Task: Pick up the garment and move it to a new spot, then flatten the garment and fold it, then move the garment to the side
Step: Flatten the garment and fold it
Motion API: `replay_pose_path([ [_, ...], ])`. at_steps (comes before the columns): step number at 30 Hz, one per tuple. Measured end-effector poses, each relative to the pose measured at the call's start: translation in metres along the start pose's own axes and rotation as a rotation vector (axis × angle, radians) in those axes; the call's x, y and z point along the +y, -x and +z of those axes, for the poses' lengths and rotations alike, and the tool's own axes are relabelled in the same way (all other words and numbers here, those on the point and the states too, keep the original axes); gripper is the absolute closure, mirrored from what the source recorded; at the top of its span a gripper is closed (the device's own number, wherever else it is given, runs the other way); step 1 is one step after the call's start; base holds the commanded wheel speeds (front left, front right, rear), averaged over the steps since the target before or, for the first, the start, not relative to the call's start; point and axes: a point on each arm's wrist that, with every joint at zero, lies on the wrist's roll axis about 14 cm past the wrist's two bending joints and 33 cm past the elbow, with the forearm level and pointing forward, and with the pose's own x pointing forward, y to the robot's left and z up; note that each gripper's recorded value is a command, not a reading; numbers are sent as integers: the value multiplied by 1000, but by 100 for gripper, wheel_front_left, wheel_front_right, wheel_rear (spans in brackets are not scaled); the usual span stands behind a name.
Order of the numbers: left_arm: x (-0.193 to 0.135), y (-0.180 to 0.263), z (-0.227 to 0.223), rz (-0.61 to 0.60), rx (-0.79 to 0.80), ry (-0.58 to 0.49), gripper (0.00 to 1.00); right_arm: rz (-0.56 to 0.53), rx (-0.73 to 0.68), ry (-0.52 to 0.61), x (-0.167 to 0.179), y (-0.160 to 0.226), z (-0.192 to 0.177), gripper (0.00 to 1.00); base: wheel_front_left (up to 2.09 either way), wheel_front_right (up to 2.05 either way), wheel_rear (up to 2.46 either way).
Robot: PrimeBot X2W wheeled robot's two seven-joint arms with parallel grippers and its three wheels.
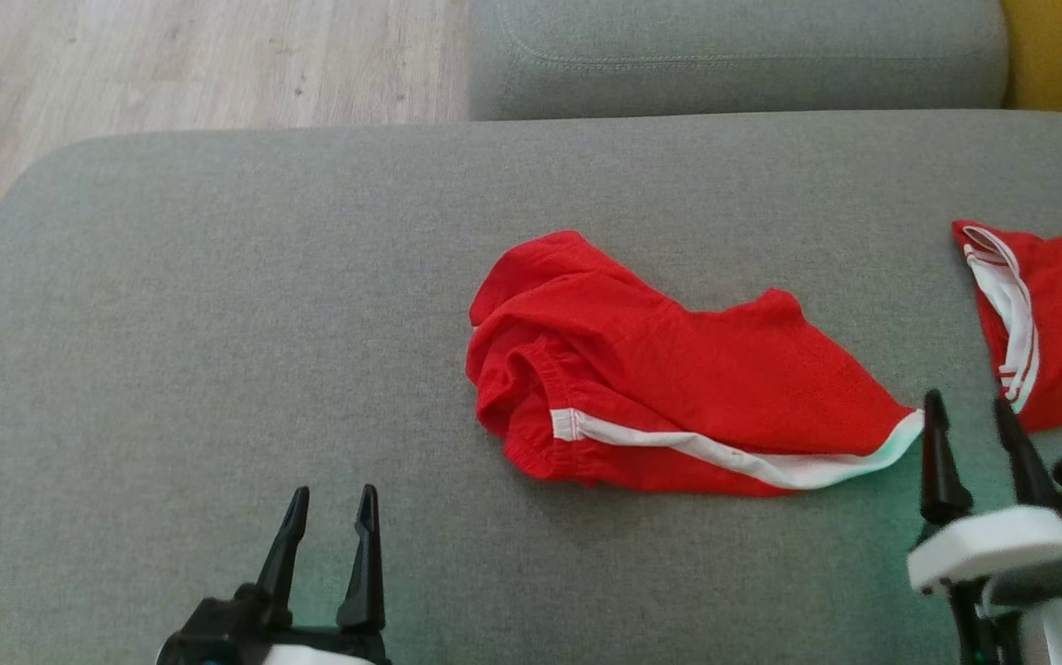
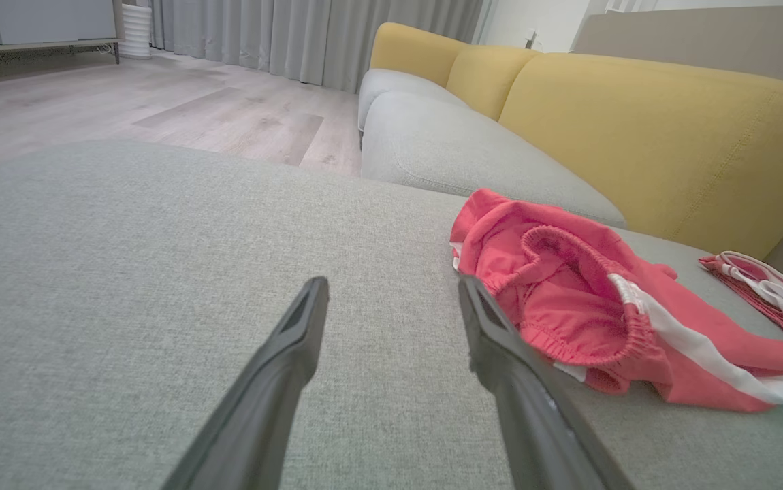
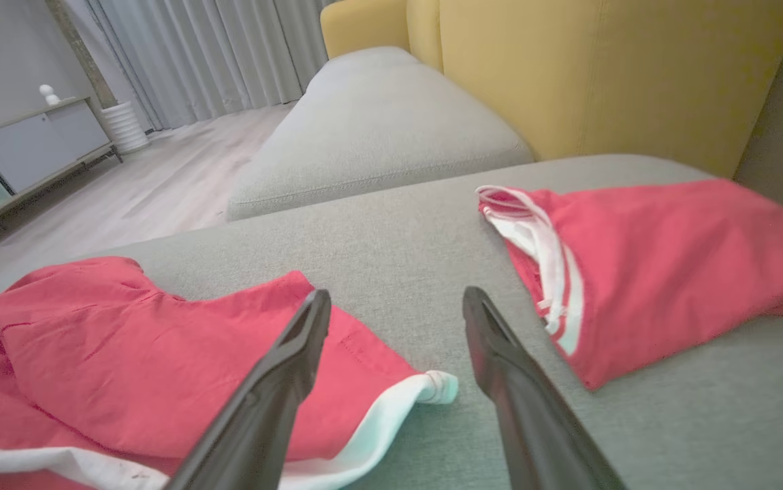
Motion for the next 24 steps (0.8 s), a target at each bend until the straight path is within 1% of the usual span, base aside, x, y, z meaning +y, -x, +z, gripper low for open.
replay_pose_path([
  [3,1,1,2,4,-7,-1,0,-4,-86,112,-4,14,17,0,0,0,0],
  [5,1,3,3,5,-10,-1,0,11,-139,235,0,22,26,0,0,0,0],
  [6,1,4,2,5,-10,-1,0,13,-162,256,0,26,29,0,0,0,0],
  [8,1,6,1,6,-6,-1,0,-7,-186,242,-7,32,31,0,0,0,0],
  [9,0,7,1,1,-5,-10,0,-13,-196,263,-9,38,31,0,0,0,0],
  [14,-2,5,2,-10,-8,-21,0,-31,-195,261,-16,46,26,0,0,0,0],
  [18,-5,4,1,-25,-7,-27,0,-20,-192,247,-12,48,24,0,0,0,0],
  [24,-7,3,-2,-43,6,-33,0,6,-114,225,-6,54,-4,0,0,0,0],
])
